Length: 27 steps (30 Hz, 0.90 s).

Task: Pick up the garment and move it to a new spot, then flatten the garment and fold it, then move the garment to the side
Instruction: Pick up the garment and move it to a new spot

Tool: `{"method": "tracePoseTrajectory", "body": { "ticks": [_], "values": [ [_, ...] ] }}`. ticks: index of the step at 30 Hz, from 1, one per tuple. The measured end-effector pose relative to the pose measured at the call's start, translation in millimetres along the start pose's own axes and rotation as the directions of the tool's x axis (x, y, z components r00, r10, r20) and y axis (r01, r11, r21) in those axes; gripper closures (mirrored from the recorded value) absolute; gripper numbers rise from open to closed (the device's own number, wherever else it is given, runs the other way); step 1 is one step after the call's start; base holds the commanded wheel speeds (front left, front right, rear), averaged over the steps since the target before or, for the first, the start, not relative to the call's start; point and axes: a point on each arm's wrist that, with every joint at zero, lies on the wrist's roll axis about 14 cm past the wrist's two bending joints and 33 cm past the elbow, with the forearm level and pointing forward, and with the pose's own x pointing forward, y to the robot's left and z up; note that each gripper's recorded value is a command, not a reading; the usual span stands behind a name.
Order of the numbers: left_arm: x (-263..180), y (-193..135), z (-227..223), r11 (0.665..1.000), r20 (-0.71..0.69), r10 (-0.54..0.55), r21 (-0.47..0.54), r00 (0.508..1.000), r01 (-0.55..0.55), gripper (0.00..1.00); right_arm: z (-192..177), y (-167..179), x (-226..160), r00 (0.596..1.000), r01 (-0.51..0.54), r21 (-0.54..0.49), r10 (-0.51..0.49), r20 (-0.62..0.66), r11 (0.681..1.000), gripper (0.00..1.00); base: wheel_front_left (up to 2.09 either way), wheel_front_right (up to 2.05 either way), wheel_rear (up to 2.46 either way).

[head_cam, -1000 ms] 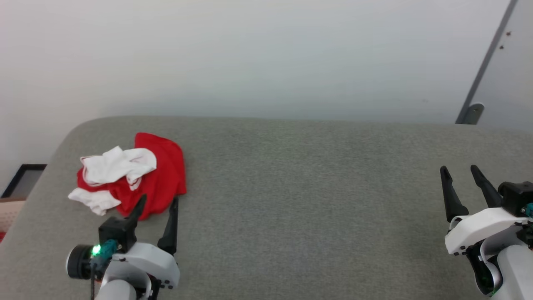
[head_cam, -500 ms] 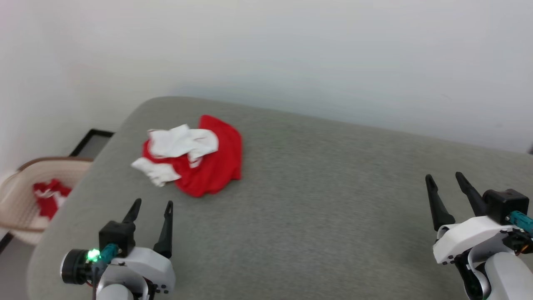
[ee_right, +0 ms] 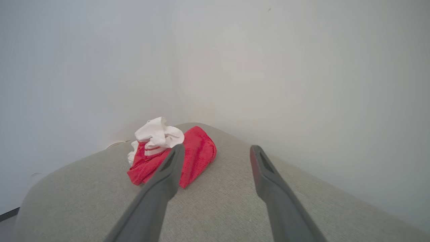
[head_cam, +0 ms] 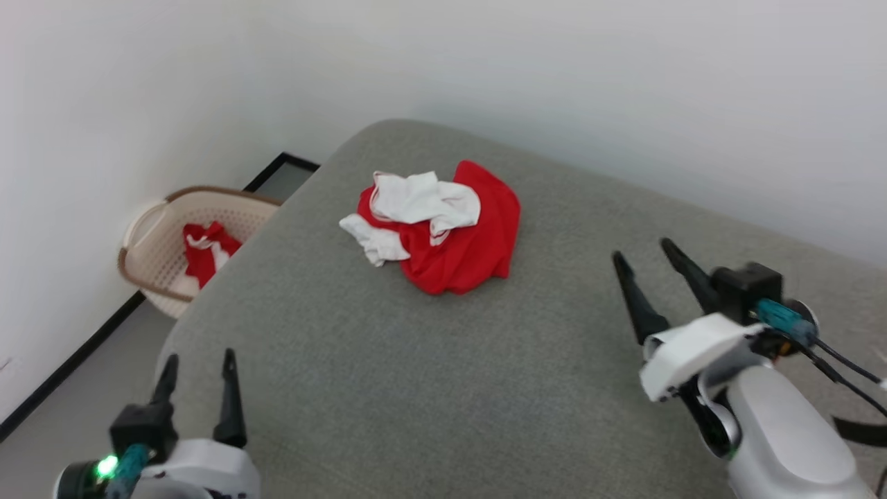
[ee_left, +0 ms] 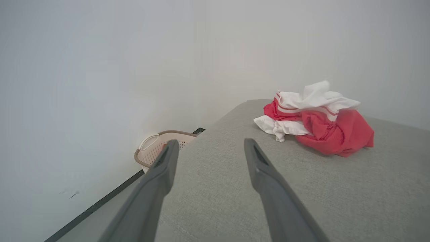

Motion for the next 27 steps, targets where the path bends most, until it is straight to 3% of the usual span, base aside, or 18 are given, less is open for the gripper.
{"method": "tracePoseTrajectory", "body": {
  "ticks": [6, 13, 19, 23, 27],
  "values": [
    [-15, 22, 0, 0.995, -0.003, 0.096, 0.009, 0.995, -0.096, 0.0, -12, 29, 23, 0.995, -0.101, 0.03, 0.101, -0.024, 0.994, 0.0, -0.07, -0.07, -0.07],
    [-19, 18, 1, 0.996, 0.001, 0.09, 0.006, 0.996, -0.09, 0.0, -14, 29, 25, 0.993, -0.111, 0.048, 0.113, -0.031, 0.993, 0.0, -0.05, -0.05, -0.05],
    [-7, -14, -6, 0.998, -0.023, -0.058, 0.012, 0.998, 0.058, 0.0, -27, 12, 5, 0.997, -0.046, 0.068, 0.05, -0.062, 0.997, 0.0, 0.0, 0.0, 0.0],
    [17, -51, 1, 0.975, -0.032, -0.213, 0.055, 0.977, 0.214, 0.0, -38, -3, -17, 0.996, 0.019, 0.08, -0.012, -0.086, 0.997, 0.0, 0.0, 0.0, 0.0],
    [51, -64, 26, 0.962, -0.003, -0.266, 0.065, 0.964, 0.266, 0.0, -30, -3, -25, 0.997, 0.028, 0.061, -0.024, -0.067, 0.998, 0.0, 0.0, 0.0, 0.0]
  ]
}}
